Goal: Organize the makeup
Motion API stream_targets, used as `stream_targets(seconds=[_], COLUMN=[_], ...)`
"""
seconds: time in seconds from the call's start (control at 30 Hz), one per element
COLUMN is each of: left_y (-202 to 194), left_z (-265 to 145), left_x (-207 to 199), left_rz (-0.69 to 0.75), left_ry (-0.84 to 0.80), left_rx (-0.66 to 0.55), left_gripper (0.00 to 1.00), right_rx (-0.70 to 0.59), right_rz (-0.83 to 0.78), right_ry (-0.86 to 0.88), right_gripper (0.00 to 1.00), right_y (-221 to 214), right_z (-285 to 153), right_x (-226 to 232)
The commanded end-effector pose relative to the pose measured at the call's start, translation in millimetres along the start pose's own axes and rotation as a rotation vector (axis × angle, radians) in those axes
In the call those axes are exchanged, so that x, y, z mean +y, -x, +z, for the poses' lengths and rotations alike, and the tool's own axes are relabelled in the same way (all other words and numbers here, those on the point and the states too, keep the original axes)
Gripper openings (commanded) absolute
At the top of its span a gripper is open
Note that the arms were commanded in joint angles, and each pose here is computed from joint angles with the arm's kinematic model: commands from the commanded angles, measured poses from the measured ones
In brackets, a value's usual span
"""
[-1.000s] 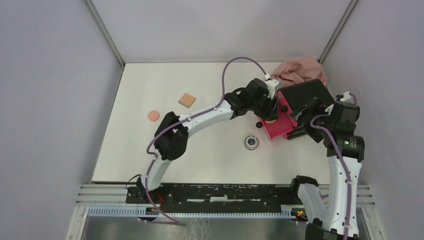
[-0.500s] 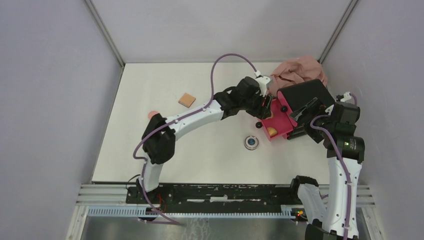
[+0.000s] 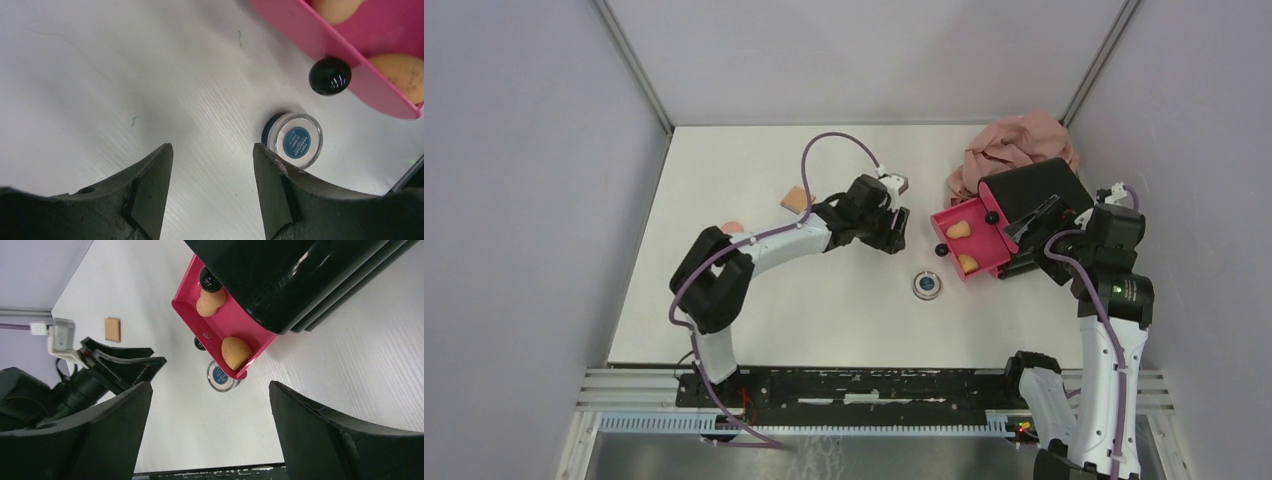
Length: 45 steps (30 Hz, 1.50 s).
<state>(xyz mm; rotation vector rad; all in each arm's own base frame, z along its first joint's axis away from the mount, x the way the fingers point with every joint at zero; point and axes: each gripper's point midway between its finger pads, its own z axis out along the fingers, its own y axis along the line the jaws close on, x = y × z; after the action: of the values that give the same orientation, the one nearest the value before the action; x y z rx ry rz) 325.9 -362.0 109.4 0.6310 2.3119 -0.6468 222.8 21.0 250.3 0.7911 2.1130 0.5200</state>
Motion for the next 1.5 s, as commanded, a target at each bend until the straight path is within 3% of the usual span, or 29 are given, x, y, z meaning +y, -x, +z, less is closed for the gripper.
stream_targets(seconds=[0.0, 0.2, 0.27, 1.1, 1.47], left_y=[18, 21, 18, -2, -11], left_z=[15, 19, 24, 52, 61], left_x=[-33, -65, -72, -80, -88], left_rz=[0.185, 0.279, 0.290, 0.348, 0.465], left_ry=[-0.158, -0.311, -0.357, -0.314, -0.324], left_rx=[-0.128, -0.241, -0.250, -0.238, -0.245], left_gripper=[0.68, 0.69, 0.74, 0.76, 0.76], right_rx=[-0.025, -0.027, -0.030, -0.035, -0.048], right_rz=[-0.022, -0.020, -0.017, 0.019, 0.004], right_ry=[0.030, 0.028, 0.030, 0.092, 0.083], right_gripper=[0.94, 0.94, 0.94, 0.93, 0.94], right_y=[7, 7, 8, 19, 17], right_z=[1, 0, 1, 3, -9], right_x=[7, 7, 7, 26, 25])
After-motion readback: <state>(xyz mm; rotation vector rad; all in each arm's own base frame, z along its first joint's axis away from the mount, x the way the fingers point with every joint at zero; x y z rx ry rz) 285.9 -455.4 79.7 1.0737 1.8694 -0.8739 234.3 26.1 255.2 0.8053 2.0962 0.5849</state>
